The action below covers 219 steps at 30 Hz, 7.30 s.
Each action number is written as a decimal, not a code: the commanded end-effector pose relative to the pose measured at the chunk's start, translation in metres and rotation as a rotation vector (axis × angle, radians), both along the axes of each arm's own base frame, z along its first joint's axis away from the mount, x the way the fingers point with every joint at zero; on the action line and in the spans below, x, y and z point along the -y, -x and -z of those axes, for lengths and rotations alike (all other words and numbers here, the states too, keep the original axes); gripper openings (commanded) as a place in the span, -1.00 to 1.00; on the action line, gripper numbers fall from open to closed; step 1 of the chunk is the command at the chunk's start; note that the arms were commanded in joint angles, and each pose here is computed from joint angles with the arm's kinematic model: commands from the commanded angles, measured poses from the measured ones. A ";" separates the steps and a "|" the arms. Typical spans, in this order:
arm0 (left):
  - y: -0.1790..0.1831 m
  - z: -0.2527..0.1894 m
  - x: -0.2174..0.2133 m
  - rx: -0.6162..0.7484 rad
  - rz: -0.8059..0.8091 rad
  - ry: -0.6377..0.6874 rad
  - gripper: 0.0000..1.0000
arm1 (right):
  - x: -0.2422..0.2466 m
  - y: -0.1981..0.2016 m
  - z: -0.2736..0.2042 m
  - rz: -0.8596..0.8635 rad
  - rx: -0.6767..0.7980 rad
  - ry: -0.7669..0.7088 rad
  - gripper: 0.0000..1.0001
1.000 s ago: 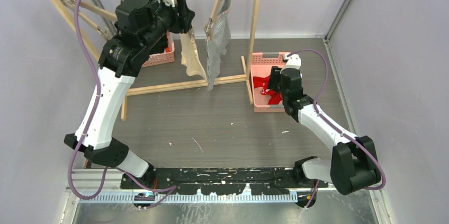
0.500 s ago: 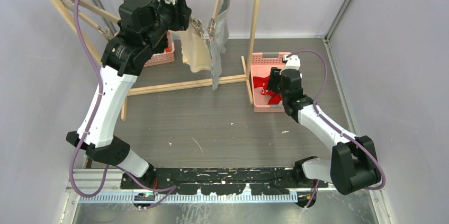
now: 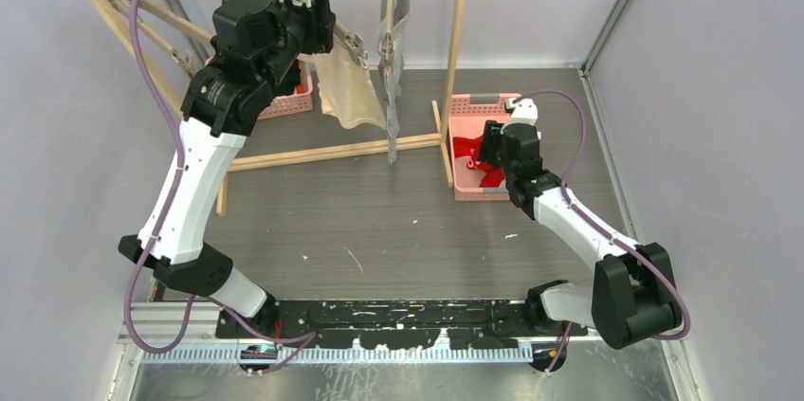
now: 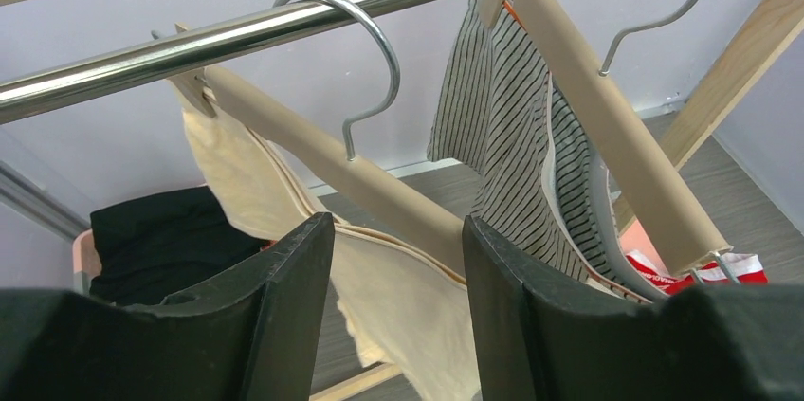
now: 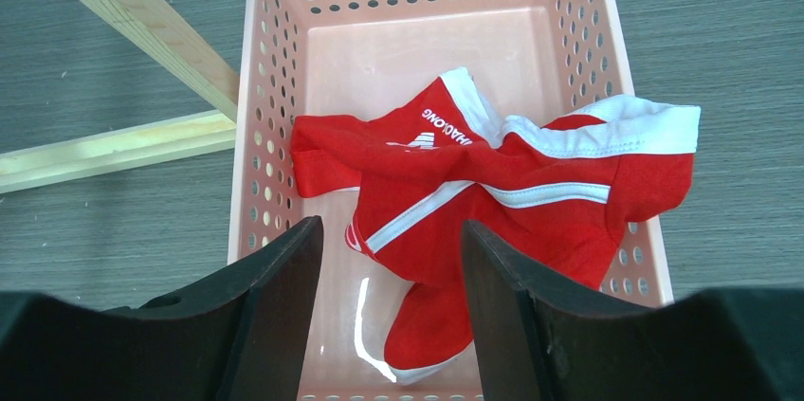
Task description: Remove the underwear clipped to the hanger
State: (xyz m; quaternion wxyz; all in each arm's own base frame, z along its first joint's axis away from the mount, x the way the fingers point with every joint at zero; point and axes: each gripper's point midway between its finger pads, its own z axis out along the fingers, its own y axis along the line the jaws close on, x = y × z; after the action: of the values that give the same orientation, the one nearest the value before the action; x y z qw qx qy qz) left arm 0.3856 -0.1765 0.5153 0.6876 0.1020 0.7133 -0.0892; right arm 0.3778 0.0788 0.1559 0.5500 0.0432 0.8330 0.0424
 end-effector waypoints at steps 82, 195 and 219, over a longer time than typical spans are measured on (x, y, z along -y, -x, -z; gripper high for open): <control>-0.007 -0.003 -0.029 -0.006 -0.215 0.029 -0.30 | -0.025 0.006 -0.052 -0.116 0.195 -0.091 0.11; 0.256 0.172 0.034 -0.246 0.928 0.082 -1.00 | -0.198 0.191 -0.179 -1.466 0.364 -0.492 0.47; 0.243 0.154 0.052 -0.186 0.959 0.213 -0.99 | -0.207 0.179 -0.192 -1.377 0.442 -0.575 0.95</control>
State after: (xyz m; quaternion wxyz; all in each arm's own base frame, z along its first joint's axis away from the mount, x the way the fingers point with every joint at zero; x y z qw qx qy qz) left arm 0.1370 -0.2150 0.3261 0.4677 0.3456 0.6861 -0.4372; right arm 0.1949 0.2839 0.3228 0.4758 -0.3786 0.5343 0.5872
